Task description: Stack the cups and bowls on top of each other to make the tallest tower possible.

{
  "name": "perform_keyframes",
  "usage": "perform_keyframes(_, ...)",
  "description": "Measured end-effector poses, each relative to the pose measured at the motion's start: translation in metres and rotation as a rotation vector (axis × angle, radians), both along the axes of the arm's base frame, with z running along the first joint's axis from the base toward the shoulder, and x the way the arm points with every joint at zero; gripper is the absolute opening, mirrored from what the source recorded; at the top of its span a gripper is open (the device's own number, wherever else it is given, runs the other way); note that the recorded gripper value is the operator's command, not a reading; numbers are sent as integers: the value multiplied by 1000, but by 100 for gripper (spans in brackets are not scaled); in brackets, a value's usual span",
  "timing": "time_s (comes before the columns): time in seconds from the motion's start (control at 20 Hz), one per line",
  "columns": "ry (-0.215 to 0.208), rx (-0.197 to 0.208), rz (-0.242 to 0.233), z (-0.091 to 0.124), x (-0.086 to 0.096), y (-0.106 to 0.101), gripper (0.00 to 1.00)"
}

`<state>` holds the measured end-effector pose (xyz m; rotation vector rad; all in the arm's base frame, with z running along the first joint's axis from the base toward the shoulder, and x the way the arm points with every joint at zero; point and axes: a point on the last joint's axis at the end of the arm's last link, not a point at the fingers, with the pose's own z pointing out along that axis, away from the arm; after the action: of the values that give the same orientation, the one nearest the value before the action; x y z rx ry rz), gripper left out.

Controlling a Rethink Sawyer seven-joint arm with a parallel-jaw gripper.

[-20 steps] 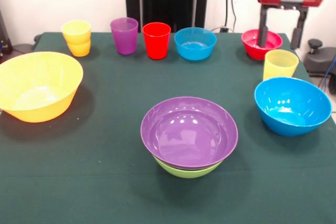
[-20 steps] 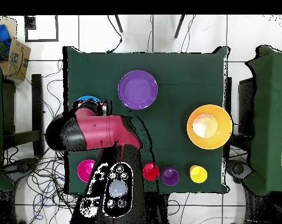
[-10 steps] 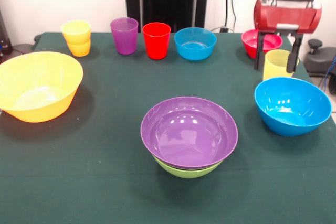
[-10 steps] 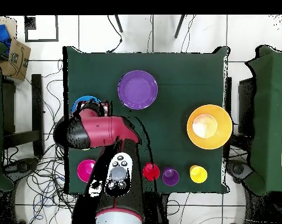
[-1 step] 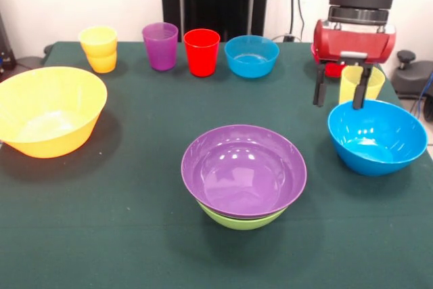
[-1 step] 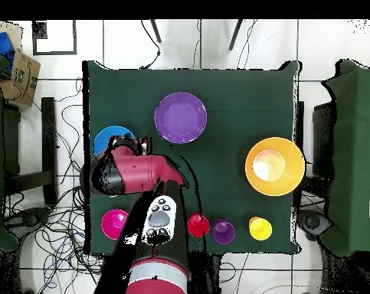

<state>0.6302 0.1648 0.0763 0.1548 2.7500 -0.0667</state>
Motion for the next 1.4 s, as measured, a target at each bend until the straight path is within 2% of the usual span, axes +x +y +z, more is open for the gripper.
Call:
perform_keyframes(0.7,54,-25,-16,-36,-15,-15,100)
perform_keyframes(1.1,56,-28,-27,-37,-13,-22,100)
perform_keyframes(1.4,47,-38,-44,-39,-11,-36,100)
